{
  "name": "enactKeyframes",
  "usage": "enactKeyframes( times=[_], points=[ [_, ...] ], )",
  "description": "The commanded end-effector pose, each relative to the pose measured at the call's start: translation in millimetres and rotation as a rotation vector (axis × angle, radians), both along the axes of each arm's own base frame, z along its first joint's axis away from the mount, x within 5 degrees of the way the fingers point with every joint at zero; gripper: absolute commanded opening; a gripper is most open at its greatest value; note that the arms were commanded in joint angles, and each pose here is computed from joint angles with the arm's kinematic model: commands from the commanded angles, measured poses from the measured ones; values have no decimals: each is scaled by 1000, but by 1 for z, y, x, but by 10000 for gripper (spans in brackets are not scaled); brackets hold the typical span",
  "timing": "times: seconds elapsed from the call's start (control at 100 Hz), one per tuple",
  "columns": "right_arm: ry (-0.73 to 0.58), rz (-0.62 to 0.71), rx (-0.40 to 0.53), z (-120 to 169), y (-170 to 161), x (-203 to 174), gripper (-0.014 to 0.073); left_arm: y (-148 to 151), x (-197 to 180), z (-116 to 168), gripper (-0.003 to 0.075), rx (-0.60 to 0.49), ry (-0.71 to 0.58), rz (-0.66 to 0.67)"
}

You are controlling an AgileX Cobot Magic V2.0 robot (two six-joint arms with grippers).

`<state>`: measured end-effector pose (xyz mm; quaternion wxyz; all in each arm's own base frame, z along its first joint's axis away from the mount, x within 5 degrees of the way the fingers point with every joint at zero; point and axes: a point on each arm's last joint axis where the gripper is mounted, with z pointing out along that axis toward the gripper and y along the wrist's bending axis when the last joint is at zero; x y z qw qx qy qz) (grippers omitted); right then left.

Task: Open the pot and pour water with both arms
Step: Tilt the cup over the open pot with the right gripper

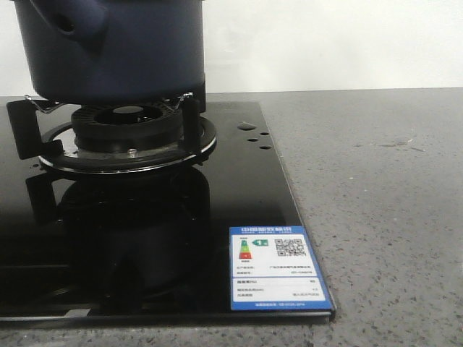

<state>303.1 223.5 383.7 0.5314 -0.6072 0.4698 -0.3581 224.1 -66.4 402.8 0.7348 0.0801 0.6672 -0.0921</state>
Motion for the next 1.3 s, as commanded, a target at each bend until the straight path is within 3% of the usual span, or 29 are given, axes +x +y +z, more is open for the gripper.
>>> enactKeyframes(
  times=[0.0,0.73,1.29],
  points=[
    [-139,28,-18,35,-6,-10,294,7,-9,27,330,-43,-155,45],
    [-315,45,-219,45,-6,-10,294,7,-9,27,330,-43,-155,45],
    [-318,42,-223,45,-6,-10,294,7,-9,27,330,-43,-155,45]
  ],
)
